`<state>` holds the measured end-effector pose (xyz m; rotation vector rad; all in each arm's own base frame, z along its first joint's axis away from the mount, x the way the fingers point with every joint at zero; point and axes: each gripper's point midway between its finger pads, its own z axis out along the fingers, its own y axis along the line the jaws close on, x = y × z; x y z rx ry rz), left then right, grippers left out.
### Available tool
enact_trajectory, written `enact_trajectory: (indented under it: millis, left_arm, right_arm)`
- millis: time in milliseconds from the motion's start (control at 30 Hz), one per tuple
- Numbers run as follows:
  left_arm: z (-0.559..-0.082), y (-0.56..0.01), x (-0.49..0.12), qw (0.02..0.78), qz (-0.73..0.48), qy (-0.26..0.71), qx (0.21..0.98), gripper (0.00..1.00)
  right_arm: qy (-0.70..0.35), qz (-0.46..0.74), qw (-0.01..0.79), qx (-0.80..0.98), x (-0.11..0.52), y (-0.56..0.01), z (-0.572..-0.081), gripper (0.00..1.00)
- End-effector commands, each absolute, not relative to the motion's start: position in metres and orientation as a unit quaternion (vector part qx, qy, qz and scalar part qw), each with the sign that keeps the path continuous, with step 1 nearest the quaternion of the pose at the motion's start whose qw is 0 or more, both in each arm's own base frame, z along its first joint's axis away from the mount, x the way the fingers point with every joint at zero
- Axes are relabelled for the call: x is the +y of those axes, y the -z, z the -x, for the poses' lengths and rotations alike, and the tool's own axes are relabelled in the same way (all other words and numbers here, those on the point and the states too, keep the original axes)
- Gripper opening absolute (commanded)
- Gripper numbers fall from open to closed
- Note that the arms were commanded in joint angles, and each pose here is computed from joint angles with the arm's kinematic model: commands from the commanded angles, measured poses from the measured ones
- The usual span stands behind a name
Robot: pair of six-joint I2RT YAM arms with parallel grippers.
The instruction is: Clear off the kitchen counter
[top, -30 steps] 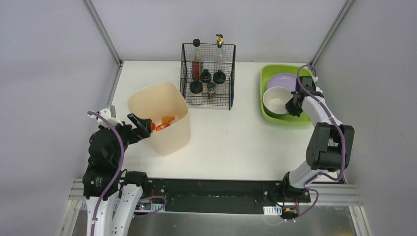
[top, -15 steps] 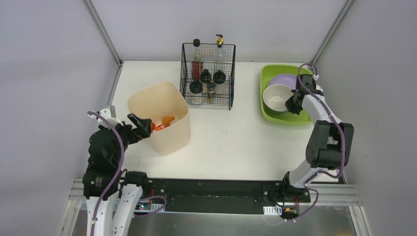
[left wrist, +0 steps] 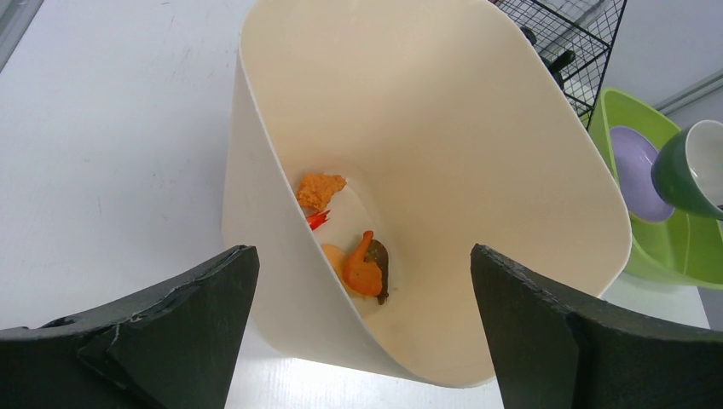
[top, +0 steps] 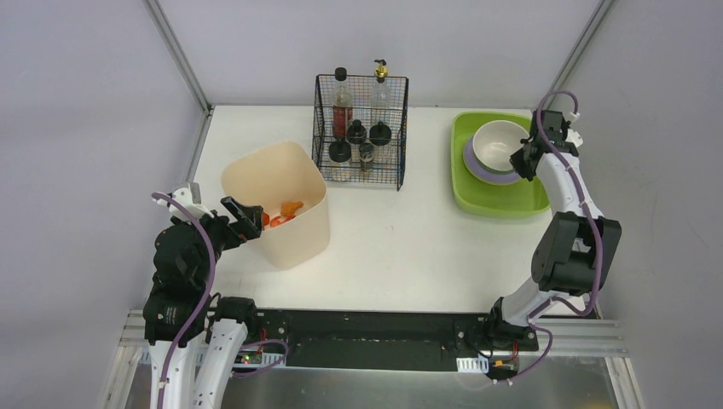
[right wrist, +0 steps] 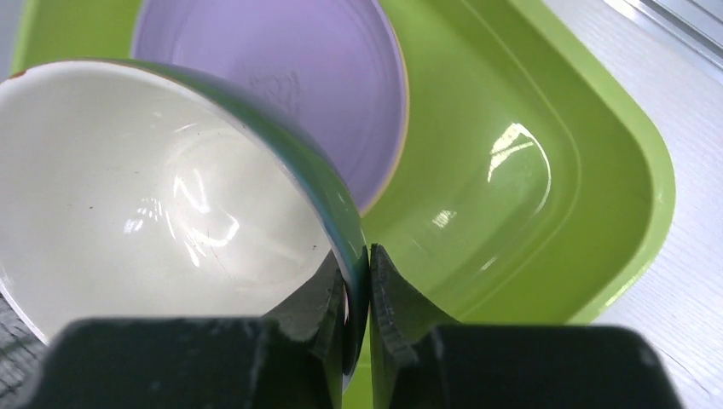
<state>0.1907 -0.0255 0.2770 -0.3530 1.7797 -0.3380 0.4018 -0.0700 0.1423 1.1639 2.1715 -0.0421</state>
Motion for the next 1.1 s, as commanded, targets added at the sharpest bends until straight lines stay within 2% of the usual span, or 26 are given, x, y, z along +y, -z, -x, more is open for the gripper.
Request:
enact_trajectory:
  millis: [0, 400, 933, 1000, 1067]
  left_arm:
    - [-0.193, -0.282, -0.028, 0.607, 0.153, 0.156, 0.764, 1.00]
    - [-0.195, -0.281, -0.027, 0.604, 0.155, 0.152, 0.767, 1.00]
    - [-0.197, -0.278, -0.026, 0.600, 0.158, 0.149, 0.770, 1.00]
    - [-0.197, -0.278, -0.026, 0.599, 0.158, 0.150, 0.770, 1.00]
    - [-0.197, -0.278, -0.026, 0.599, 0.157, 0.150, 0.771, 1.00]
  right_arm:
    - [-0.033, -0.490, 0.418, 0.764, -0.085, -0.198, -0.454, 0.00]
    - [-0.035, -0.520, 0.376, 0.766, -0.098, -0.147, -0.483, 0.00]
    - [-0.010, -0.531, 0.338, 0.777, -0.106, -0.100, -0.487, 0.00]
    - [-0.009, -0.531, 0.333, 0.779, -0.106, -0.098, -0.487, 0.08]
    - [-0.008, -0.531, 0.329, 0.781, -0.106, -0.096, -0.486, 0.10]
